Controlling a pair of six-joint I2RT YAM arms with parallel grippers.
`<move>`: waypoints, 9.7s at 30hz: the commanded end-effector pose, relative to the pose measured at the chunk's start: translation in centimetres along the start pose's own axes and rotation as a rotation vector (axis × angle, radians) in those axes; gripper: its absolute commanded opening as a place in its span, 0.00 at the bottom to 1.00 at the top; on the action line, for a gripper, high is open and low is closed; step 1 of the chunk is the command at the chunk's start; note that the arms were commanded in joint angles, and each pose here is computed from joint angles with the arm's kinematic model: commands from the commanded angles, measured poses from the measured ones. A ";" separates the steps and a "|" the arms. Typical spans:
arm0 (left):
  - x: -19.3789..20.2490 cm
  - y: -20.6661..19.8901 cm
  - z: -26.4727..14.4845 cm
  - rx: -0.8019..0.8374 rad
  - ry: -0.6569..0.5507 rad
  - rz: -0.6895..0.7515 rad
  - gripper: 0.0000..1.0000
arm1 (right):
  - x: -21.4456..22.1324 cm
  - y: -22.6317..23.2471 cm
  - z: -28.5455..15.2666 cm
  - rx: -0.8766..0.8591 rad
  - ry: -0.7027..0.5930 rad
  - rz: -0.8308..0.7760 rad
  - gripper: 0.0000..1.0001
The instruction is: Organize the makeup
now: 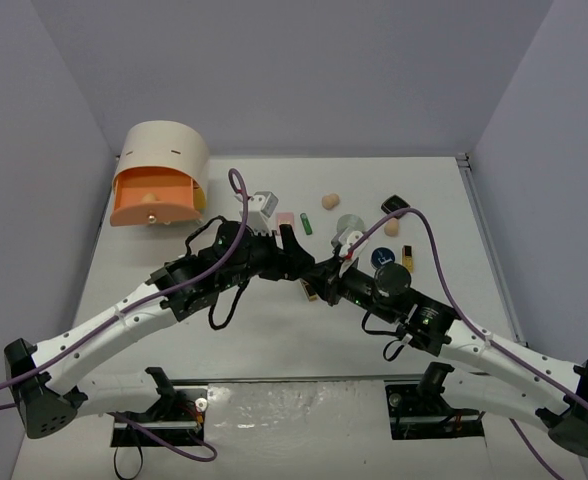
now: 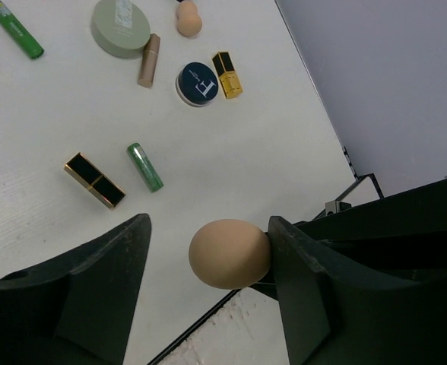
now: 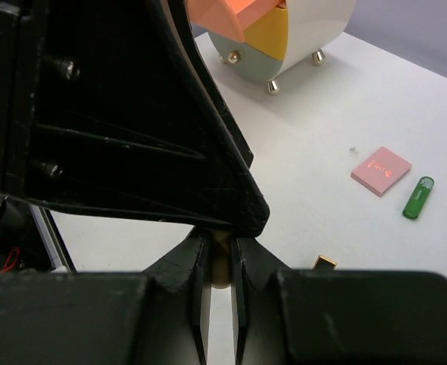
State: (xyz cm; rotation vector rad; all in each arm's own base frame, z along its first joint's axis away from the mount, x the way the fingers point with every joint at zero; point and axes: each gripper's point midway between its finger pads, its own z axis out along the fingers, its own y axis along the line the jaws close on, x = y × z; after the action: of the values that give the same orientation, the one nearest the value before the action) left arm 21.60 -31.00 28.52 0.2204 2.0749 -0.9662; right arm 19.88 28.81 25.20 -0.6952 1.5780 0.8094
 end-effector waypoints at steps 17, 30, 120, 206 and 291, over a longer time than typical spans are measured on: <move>-2.0 -2.5 -0.6 0.068 -0.072 -0.003 0.00 | -4.1 -1.1 -0.8 0.075 -0.167 -0.001 0.36; -7.5 1.4 -3.9 -0.188 -0.210 0.193 0.00 | -3.2 -2.4 -1.5 0.151 -0.112 0.005 1.00; -0.9 17.1 -7.1 -0.376 -0.041 0.241 0.97 | 10.8 -35.7 -5.0 1.143 0.260 0.432 0.86; -7.8 -0.4 -2.2 0.208 -0.188 -0.151 0.24 | -6.7 0.2 5.0 -0.093 -0.179 0.008 0.02; -22.5 21.5 -16.8 -0.640 -0.569 0.059 0.95 | 0.0 -20.1 -0.9 0.682 0.135 0.081 1.00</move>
State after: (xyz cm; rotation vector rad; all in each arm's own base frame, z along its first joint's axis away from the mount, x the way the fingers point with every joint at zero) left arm 39.84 1.25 34.13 -0.3679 1.8342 -0.1411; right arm 32.21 16.40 21.16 -0.2535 1.8795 0.2554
